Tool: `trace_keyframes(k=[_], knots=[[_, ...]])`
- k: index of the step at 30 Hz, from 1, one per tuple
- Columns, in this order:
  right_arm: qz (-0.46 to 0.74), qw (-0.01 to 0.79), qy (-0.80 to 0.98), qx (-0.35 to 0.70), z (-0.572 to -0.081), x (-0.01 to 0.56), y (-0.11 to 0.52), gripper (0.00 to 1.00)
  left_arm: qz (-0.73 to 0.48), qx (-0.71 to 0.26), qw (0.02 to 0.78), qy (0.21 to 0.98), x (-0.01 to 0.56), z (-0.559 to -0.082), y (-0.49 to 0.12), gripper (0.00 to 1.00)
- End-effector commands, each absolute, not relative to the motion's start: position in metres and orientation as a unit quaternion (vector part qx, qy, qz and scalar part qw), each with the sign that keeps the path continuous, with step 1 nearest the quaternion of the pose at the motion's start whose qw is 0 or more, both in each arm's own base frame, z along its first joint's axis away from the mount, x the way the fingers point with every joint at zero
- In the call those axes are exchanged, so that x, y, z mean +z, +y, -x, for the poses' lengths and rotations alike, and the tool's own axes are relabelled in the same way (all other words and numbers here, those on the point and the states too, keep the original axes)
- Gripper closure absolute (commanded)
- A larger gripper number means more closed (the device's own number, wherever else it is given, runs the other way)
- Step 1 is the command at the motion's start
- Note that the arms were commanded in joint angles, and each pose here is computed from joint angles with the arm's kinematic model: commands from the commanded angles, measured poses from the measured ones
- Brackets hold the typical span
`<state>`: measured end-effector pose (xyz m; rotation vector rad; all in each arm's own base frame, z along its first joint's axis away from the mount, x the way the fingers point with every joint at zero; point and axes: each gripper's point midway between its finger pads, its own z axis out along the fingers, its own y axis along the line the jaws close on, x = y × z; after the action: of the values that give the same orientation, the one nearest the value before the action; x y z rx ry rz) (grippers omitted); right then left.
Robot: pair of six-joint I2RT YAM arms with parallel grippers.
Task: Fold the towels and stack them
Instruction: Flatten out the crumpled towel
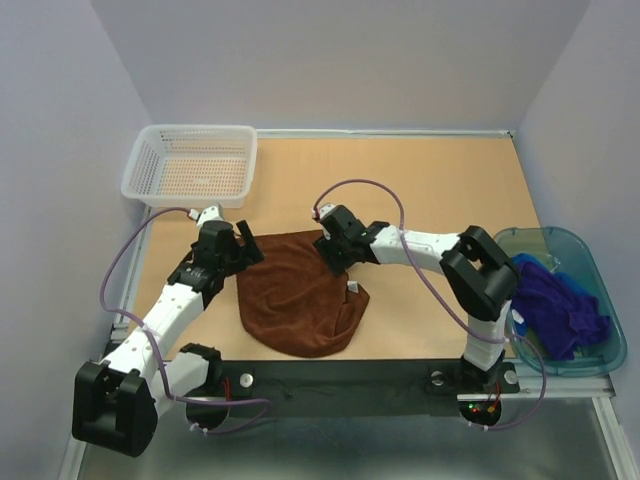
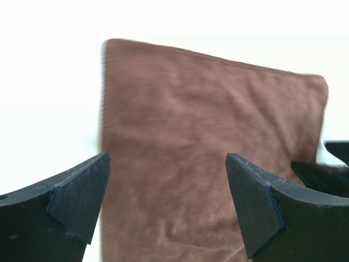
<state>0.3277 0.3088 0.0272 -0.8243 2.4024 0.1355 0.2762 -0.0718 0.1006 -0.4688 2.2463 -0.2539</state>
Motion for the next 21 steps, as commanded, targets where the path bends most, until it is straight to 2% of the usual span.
trace_keyframes(k=[1,5,10,15,17,21], knots=[[0.284,0.262,0.922,-0.003,-0.297,0.021,0.252,0.32,0.152,-0.121,0.415,0.889,0.111,-0.279,-0.081,0.01],[0.27,0.258,0.926,0.06,-0.285,0.042,0.247,0.32,0.113,-0.132,0.423,0.889,0.115,-0.284,-0.088,0.01],[0.232,0.28,0.921,0.137,-0.312,0.081,0.24,0.33,0.07,-0.135,0.427,0.892,0.121,-0.292,-0.096,0.01],[0.189,0.295,0.925,0.15,-0.357,0.093,0.221,0.39,0.022,-0.136,0.424,0.895,0.126,-0.309,-0.105,0.01],[0.186,0.295,0.925,0.149,-0.368,0.091,0.218,0.43,0.001,-0.12,0.417,0.901,0.125,-0.318,-0.105,0.01],[0.189,0.29,0.927,0.148,-0.382,0.083,0.225,0.45,-0.022,-0.088,0.4,0.912,0.12,-0.333,-0.102,0.01]])
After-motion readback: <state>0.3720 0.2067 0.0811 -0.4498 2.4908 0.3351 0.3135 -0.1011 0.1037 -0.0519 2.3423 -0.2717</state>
